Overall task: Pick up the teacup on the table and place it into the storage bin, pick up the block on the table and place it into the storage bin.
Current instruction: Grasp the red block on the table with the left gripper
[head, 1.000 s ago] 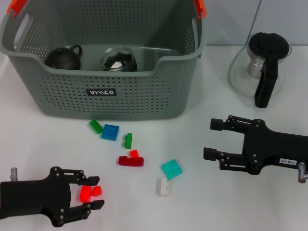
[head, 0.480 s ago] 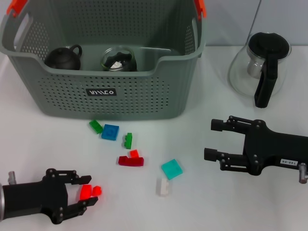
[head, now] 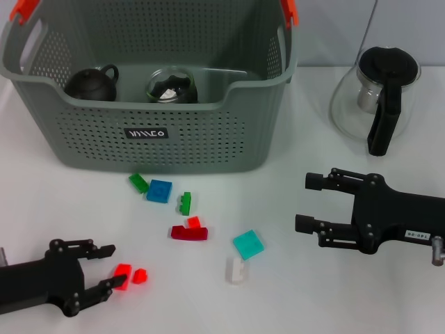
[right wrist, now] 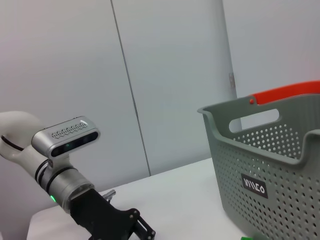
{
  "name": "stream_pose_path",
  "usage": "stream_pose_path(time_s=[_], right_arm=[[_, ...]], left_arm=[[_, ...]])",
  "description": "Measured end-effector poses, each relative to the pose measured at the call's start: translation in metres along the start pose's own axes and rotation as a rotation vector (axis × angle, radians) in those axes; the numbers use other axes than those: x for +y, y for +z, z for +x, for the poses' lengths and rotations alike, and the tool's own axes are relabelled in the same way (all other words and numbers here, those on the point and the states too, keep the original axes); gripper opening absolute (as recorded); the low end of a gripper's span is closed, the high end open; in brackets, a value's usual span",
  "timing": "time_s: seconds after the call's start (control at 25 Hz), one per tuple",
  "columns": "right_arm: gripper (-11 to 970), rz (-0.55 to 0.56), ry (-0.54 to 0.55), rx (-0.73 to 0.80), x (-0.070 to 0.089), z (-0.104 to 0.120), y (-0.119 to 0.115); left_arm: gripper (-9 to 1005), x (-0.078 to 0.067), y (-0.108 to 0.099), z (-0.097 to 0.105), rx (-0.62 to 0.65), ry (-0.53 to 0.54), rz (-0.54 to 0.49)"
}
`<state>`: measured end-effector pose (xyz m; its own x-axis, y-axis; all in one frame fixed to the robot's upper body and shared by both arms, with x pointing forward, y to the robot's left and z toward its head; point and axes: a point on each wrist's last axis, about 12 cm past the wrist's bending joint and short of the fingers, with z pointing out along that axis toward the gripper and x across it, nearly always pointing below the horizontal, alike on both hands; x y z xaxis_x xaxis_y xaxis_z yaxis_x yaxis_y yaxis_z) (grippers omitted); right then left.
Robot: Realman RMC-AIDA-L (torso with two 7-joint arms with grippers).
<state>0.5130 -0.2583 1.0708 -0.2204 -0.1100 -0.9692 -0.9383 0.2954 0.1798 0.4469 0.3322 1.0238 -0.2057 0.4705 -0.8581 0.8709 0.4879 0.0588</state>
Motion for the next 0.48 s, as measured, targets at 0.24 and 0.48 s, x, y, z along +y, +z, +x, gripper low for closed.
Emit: stream_pose_path(time_s=[0.24,0.48], right_arm=[[821,-0.001,0.000,0.002,0.000,0.000,0.000],[821,0.000,0.002,-0.001,0.001,0.001,-0.001]], left_arm=[[488,0.004,-0.009,0.002,-0.003,-0.014,-0.050],[488,0.003,-0.012,0.000,-0.023,-0.016,-0.037]])
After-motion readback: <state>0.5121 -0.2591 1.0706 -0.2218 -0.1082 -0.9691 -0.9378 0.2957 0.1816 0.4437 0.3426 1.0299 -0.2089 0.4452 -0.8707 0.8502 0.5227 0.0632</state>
